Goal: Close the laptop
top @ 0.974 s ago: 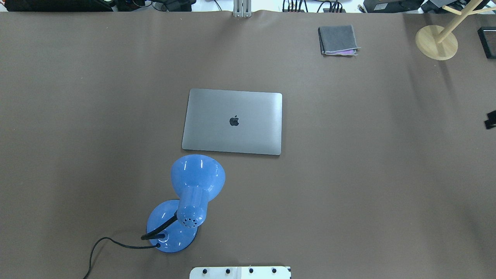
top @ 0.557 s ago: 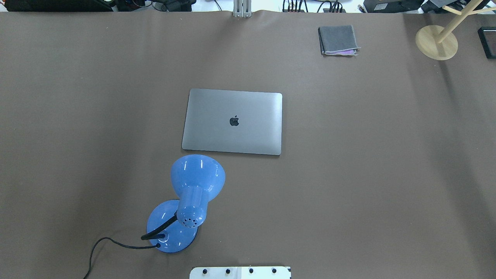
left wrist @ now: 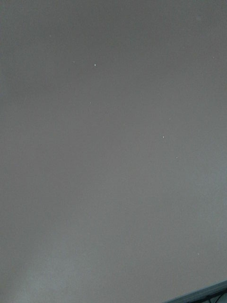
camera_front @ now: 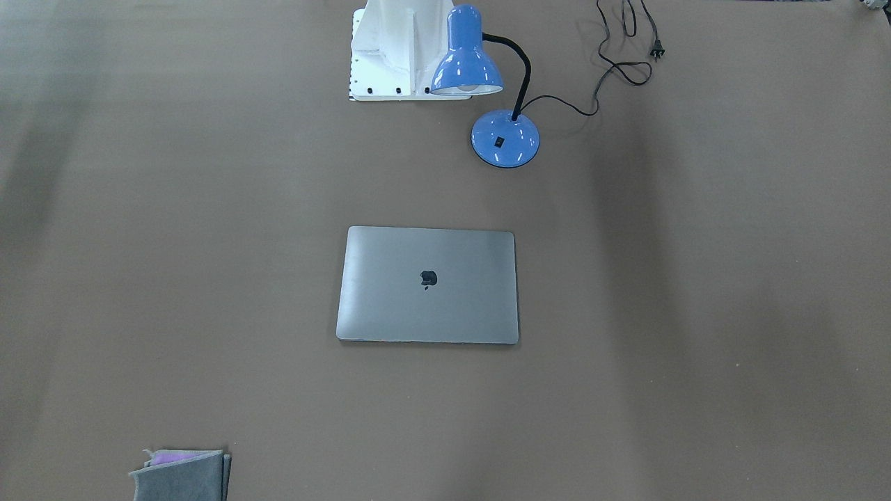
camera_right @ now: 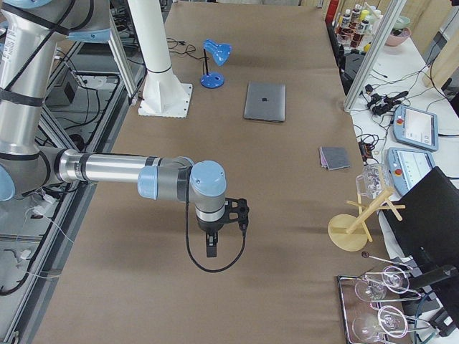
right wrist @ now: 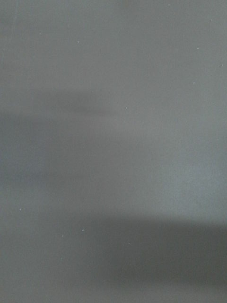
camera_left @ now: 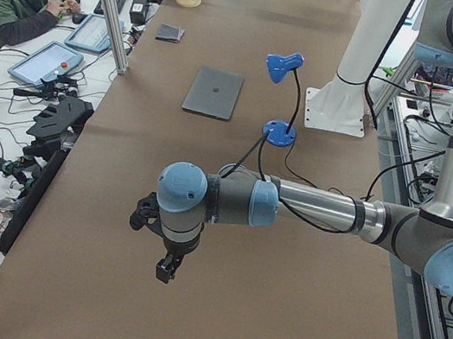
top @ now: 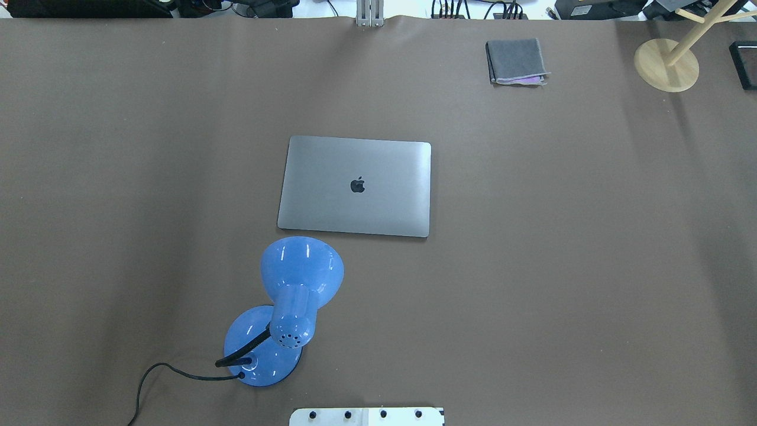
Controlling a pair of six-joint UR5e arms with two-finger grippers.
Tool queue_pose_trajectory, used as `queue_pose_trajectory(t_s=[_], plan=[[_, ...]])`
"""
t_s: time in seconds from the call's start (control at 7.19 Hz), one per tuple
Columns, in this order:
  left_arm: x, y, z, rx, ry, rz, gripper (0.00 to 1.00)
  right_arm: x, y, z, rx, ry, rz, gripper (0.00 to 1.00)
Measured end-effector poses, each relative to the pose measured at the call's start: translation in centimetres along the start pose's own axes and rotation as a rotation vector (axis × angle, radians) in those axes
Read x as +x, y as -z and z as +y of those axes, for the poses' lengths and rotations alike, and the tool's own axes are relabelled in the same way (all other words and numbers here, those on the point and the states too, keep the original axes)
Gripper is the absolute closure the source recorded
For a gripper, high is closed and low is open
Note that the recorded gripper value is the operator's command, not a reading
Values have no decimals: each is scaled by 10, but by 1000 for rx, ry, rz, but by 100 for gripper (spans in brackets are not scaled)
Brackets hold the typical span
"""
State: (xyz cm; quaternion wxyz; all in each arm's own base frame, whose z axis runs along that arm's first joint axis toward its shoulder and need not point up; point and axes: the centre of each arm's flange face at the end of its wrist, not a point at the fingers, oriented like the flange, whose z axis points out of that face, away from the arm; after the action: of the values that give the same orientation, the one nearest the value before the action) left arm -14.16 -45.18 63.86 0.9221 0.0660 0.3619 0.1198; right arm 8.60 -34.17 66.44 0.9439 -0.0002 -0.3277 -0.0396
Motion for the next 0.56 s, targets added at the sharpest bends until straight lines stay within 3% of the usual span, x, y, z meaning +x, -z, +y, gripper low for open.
queue_pose_trajectory(t_s=[0.28, 0.56], plan=[[0, 1, 0, 6, 137, 0, 0, 5, -7, 4, -14, -13, -8, 0], [1, -2, 7, 5, 171, 0, 0, 4, -7, 4, -11, -12, -18, 0]])
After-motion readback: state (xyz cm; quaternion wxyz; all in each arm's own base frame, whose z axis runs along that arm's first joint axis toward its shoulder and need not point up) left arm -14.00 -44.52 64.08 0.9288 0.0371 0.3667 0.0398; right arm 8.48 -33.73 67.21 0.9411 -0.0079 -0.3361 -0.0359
